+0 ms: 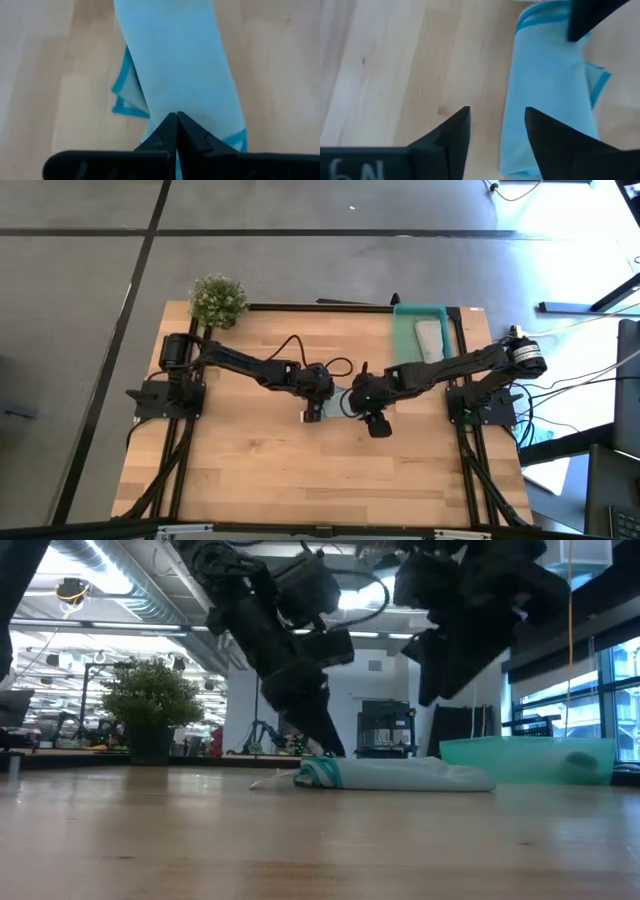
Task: Roll microfiber towels into tight, uniform cylinder then place into a basket
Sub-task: Roll the blue towel
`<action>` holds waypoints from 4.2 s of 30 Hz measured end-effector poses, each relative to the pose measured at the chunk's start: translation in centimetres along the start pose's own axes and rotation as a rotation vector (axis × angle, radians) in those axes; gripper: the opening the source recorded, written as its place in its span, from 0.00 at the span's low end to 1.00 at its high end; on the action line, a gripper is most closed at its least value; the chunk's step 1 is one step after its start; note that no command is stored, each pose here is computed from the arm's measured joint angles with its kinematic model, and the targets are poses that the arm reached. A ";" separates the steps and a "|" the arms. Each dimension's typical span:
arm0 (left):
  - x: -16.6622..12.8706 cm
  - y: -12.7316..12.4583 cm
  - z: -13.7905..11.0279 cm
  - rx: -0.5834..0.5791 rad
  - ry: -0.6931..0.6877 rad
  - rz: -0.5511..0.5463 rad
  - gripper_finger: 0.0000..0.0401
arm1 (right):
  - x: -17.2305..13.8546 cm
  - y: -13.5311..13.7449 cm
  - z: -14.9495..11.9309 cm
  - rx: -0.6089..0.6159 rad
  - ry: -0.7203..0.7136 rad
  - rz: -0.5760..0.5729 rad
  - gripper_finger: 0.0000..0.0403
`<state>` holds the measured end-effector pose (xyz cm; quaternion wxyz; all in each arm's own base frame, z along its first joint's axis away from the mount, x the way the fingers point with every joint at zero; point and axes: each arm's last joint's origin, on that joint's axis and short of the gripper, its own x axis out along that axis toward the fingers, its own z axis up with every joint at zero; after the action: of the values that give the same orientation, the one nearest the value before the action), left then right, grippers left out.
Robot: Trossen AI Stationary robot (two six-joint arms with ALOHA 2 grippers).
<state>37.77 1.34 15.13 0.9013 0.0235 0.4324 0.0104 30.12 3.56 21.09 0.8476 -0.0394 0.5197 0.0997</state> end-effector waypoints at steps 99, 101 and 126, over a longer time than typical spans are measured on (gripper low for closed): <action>-4.4 0.3 1.6 -0.062 -0.062 0.051 0.00 | 5.7 -10.4 -1.8 0.348 0.073 0.507 0.01; -3.2 0.1 1.2 -0.059 -0.031 0.026 0.00 | 5.7 -10.4 -1.8 0.349 0.076 0.506 0.01; 2.3 -3.0 -1.9 0.221 0.131 -0.036 0.00 | 5.1 -13.5 -3.0 0.603 0.048 0.571 0.02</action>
<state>37.73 -1.55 11.98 0.8631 0.1143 0.4892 -0.0519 32.55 -9.47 14.69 0.7471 0.3540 0.5354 0.1730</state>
